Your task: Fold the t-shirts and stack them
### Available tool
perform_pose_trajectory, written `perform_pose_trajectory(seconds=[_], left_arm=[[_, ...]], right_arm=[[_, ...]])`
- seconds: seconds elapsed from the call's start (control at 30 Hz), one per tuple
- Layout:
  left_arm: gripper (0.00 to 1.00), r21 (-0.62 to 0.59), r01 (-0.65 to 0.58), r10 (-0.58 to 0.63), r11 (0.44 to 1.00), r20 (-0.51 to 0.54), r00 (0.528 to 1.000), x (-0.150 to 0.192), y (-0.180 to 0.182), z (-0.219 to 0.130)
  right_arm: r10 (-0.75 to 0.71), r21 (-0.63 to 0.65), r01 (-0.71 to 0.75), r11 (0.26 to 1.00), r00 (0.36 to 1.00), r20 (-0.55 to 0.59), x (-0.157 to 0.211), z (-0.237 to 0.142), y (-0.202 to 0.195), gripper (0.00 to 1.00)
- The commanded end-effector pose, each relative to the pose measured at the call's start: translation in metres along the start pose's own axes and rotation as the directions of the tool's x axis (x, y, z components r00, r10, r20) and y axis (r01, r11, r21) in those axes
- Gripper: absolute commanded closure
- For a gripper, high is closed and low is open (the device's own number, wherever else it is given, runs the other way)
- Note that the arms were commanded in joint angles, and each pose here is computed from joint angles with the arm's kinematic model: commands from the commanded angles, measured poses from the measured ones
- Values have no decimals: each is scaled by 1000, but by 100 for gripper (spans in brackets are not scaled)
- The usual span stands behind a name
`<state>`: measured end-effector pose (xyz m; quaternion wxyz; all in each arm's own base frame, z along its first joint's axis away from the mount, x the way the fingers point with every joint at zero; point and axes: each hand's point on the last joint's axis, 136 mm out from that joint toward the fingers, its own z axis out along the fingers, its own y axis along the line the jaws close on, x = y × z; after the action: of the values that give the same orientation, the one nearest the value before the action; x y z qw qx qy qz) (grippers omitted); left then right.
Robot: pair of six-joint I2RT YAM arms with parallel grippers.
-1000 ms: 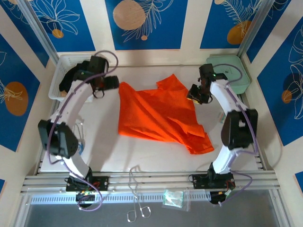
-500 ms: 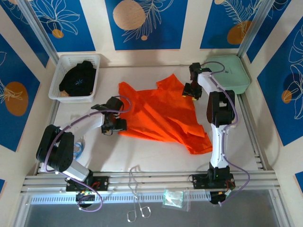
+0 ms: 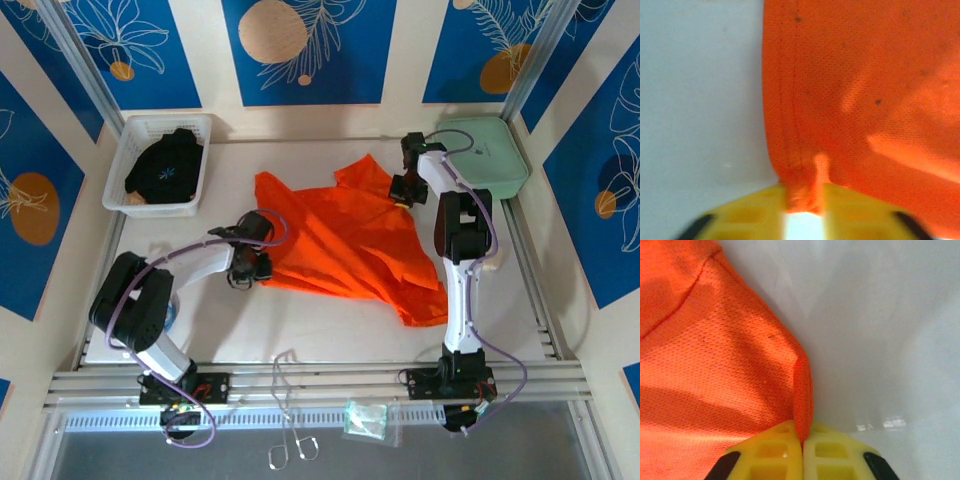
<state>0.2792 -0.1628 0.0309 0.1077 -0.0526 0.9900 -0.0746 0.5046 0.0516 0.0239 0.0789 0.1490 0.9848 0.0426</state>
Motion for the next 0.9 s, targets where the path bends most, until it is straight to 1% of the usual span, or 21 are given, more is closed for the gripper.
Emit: perform_pose_trajectory(seconds=[0.0,0.07,0.2,0.3,0.4,0.47,0.5,0.57,0.63,0.73,0.87], left_arm=[[100,-1,3,-3,1000,32,999,-5,-1,-12],[100,-37,-11,13,999,60,998,-7,7,-31],[100,-97,-40,52,994,127,991,-12,21,-86],[100,-117,-61,79,991,152,985,-16,24,-122],[100,-118,-88,104,989,137,985,-17,22,-139],[100,-102,-115,126,988,103,987,-18,14,-139],[100,-94,-126,135,988,90,987,-20,9,-138],[100,-85,-141,148,986,73,986,-27,1,-132],[100,-83,-159,164,984,57,985,-38,-9,-126],[100,-85,-186,191,979,63,980,-64,-28,-118],[100,-90,-228,234,969,64,970,-103,-56,-107]], right_arm=[[0,28,1,1000,998,-59,4,15,-9,100],[1,30,0,1000,999,-44,-5,11,-11,100],[-3,28,4,1000,1000,-23,-22,7,-13,100],[-21,16,21,1000,1000,-11,-33,10,-9,100],[-34,-5,34,999,999,-2,-41,11,-2,100],[-45,-22,45,999,999,-5,-41,12,4,100],[-48,-26,48,999,999,-8,-39,12,6,95],[-62,-26,62,998,998,-15,-34,11,10,80],[-79,-26,78,997,997,-14,-29,5,14,63],[-92,-25,93,995,996,16,-23,-12,17,49],[-99,-22,101,995,992,78,-14,-49,17,40]])
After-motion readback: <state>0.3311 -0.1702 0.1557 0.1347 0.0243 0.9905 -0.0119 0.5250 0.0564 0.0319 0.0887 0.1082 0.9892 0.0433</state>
